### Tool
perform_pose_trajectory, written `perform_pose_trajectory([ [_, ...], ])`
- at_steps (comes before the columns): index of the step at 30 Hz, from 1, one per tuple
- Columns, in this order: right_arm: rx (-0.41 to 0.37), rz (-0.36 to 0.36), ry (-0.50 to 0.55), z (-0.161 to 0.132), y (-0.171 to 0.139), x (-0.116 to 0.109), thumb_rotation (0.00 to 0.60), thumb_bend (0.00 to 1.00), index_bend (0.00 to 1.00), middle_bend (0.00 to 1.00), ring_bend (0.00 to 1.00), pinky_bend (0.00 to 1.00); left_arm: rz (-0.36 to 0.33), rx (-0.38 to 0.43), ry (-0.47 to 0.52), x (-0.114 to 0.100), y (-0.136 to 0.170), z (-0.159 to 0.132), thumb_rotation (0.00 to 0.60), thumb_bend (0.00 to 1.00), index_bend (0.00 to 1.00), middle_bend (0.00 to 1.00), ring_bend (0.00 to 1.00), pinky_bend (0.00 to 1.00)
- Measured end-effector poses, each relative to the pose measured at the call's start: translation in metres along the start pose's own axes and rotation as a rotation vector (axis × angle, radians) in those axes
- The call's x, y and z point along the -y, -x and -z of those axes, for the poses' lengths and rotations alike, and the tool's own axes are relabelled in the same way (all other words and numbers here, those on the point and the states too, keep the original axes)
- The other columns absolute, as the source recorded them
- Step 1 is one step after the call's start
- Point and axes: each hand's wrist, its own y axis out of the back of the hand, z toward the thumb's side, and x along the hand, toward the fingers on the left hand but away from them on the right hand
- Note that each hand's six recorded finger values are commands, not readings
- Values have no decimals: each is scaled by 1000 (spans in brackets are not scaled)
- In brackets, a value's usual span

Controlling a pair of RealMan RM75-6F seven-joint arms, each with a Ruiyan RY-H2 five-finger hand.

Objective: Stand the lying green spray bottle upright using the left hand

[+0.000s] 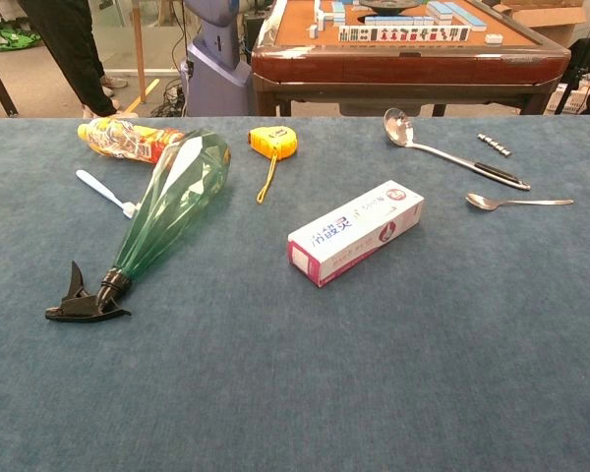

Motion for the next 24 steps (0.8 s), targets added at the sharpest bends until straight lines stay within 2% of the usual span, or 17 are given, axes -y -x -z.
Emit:
perform_pose_trajectory([
  [9,3,6,3,1,-1,-2,600,188,199,144,136,160,2,14,10,0,1,0,600,264,171,172,143,84],
  [13,-7,17,6,0,0,-4,600,191,179,144,136,160,-6,51,41,-2,-1,-3,600,264,210,174,190,134],
  [24,-14,25,6,-2,2,-9,600,200,178,144,136,160,-4,156,41,-9,-15,-13,600,264,214,186,186,142],
])
